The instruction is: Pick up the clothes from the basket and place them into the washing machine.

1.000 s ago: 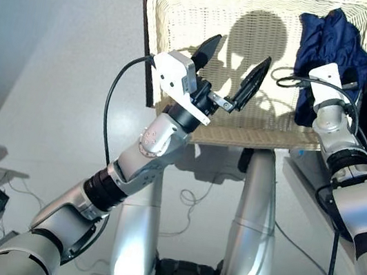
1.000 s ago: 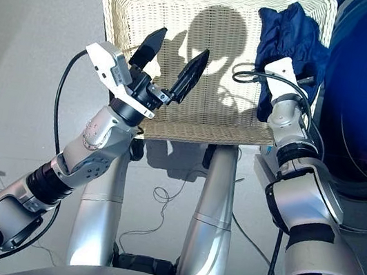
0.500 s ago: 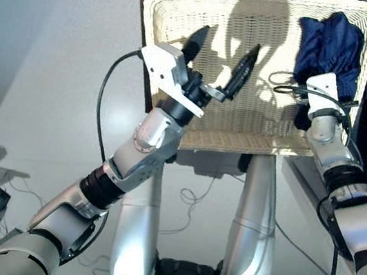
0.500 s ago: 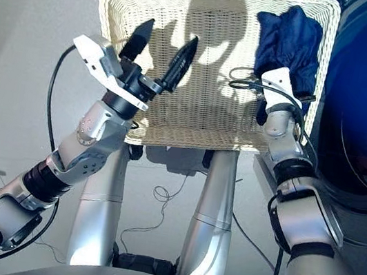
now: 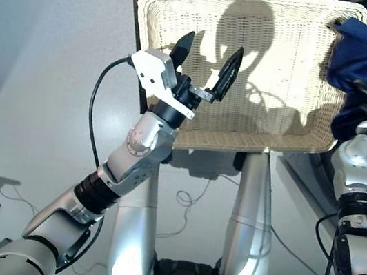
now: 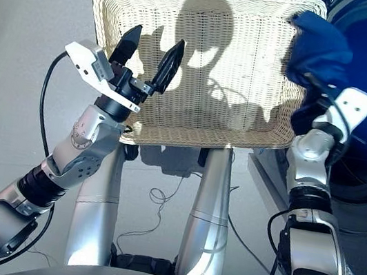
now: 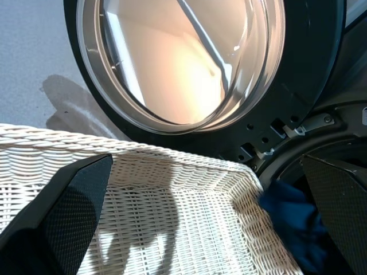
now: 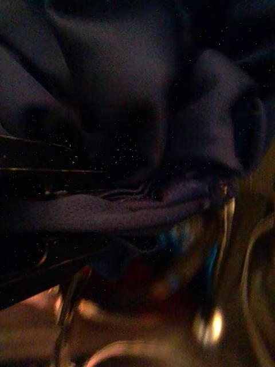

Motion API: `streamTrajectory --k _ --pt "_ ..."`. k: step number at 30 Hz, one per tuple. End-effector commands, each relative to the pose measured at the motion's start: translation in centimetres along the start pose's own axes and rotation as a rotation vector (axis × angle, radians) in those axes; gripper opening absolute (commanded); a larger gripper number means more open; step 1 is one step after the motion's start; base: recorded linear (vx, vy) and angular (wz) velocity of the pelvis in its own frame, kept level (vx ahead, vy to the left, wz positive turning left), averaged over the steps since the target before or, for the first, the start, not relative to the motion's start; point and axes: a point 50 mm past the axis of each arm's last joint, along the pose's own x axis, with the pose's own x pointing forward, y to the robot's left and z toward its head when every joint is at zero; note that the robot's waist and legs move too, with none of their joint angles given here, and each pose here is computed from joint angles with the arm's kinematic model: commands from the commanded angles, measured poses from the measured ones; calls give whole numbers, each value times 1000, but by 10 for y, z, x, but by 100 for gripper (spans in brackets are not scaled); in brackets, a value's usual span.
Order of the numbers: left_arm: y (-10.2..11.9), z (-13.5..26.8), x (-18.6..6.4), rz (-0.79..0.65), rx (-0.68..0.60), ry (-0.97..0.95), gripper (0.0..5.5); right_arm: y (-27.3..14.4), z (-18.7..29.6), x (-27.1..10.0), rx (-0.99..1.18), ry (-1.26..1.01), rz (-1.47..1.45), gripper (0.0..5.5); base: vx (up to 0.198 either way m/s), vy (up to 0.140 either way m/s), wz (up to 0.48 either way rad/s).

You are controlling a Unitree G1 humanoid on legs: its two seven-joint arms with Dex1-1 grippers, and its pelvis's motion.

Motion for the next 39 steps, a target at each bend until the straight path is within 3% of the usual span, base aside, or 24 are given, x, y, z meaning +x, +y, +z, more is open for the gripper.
streamTrajectory --k 1,11,17,18,19,30,35,36,39 --pt "-17 27 0 -77 -30 -144 550 -55 18 37 77 -28 -269 0 0 0 0" --pt "-18 28 3 -80 -47 -131 550 -135 43 79 295 68 -599 0 0 0 0" --pt "-18 28 4 -78 -44 -129 550 -120 45 80 320 89 -521 0 0 0 0" --pt "-18 28 4 -79 -44 -129 550 -114 44 80 322 86 -486 114 0 0 0" --pt "-18 27 4 -78 -42 -130 550 -106 44 79 335 91 -440 550 0 0 0" --pt "-19 28 5 -81 -42 -153 550 -13 34 35 287 10 -1 550 0 0 0" --pt "-14 28 3 -60 -42 -158 550 39 48 -13 353 -103 289 550 0 0 0" --pt "-11 28 2 -46 -37 -159 550 55 54 -38 354 -159 423 550 0 0 0" --pt "-6 28 -2 -26 -16 -154 550 67 64 -72 383 -231 622 550 0 0 0"
